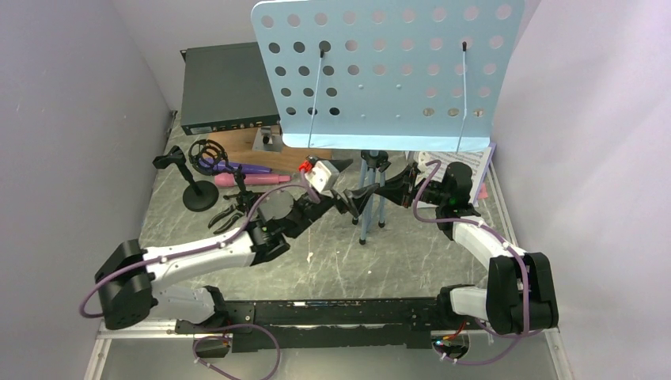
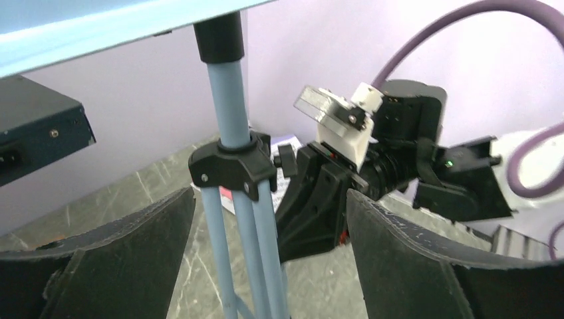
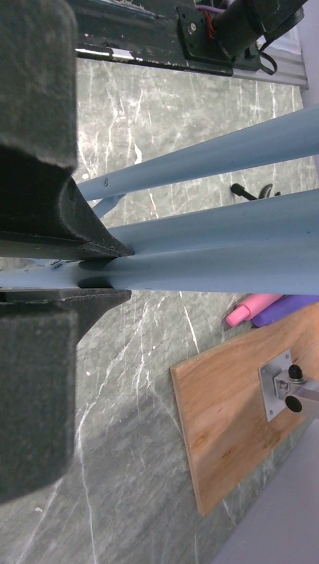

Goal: Pack up the instrument practice props
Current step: Close the music stand at the center of the board.

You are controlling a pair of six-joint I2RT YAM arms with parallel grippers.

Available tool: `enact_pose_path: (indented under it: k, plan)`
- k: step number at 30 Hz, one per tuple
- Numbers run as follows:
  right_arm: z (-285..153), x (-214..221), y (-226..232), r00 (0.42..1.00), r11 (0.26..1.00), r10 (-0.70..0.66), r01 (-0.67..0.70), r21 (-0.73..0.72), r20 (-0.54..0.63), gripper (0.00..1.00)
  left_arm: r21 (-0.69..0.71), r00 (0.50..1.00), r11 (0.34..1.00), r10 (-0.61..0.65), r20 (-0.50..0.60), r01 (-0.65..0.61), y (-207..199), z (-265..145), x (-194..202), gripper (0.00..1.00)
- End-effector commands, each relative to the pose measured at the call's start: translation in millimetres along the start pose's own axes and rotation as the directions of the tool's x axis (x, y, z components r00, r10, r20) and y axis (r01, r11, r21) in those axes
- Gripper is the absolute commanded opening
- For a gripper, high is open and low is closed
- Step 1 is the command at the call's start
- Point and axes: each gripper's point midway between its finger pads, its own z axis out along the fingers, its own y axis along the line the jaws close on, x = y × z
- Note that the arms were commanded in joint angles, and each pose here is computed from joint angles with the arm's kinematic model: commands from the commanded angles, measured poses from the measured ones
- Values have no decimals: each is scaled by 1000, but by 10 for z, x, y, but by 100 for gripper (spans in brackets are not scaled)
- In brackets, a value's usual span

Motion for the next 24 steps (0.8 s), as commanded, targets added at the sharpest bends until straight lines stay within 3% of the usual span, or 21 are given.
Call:
enact_pose_path:
  k: [1, 9, 15, 20, 24]
  plan:
    - [14, -273, -76, 995, 995, -96, 96, -1, 40, 0, -84, 984, 995, 71, 164, -58, 106, 273, -408, 89]
    - [17, -280, -56, 995, 995, -94, 94, -12, 44, 0, -207, 967, 973, 144, 210, -100, 270, 556, -454, 87]
    - [18, -292, -52, 995, 996, -90, 91, -13, 46, 0, -26, 975, 996, 93, 204, -89, -26, 459, -390, 87]
    - [16, -295, -65, 995, 996, -89, 90, -8, 45, 0, 125, 999, 992, -33, 40, 28, -261, 118, -144, 92]
    - [21, -291, -73, 995, 996, -86, 86, -7, 44, 0, 221, 990, 969, -84, -113, 107, -433, -234, 9, 93]
